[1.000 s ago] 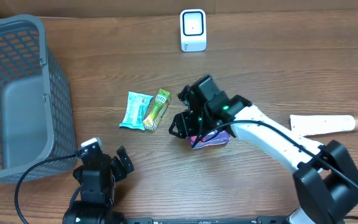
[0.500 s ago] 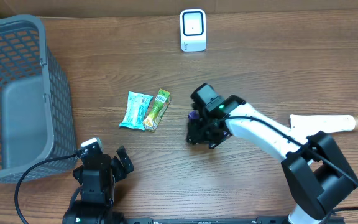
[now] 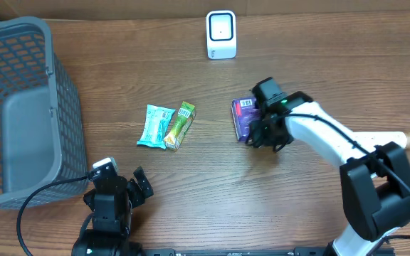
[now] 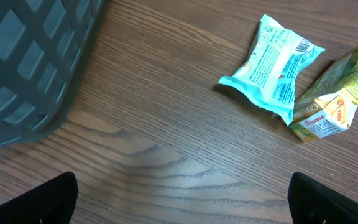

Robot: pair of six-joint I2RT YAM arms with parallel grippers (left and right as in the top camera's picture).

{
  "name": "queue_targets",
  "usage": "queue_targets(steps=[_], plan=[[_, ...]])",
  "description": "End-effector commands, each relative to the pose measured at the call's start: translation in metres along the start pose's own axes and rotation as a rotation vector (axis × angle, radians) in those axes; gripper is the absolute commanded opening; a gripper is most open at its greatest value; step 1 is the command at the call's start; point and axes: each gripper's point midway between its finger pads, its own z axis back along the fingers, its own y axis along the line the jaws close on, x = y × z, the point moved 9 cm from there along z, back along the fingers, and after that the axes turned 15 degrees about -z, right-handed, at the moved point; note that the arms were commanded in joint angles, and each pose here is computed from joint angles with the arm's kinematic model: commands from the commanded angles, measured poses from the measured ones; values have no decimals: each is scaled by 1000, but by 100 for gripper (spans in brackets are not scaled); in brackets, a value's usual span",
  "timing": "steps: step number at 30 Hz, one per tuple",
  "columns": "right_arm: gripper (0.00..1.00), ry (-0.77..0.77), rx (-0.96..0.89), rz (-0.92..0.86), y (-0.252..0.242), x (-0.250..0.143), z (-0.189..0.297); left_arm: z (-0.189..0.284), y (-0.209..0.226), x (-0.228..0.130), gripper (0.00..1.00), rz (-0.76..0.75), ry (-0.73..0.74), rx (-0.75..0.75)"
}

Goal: Scan the item barcode

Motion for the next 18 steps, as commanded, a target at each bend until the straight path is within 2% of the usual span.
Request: queue_targets(steps=[1,5,8,10,13,18], plan=[[56,-68,2,-9,-10,21,12,0,1,0,99,19,-12,10],[56,-33,200,78,-1,23,37,0,1,0,100,19,-12,10],[57,-104,250,84,-3,30,70,0,1,0,100,19,-12,10],[63,-175,271,96,-9,37,91,0,1,0,100,19,-12,10],[80,-258,272,161,-22,48,105,0,1,0,99,19,-12,10],[82,-275,267,155,-46,71,87,0,1,0,100,19,-12,10]])
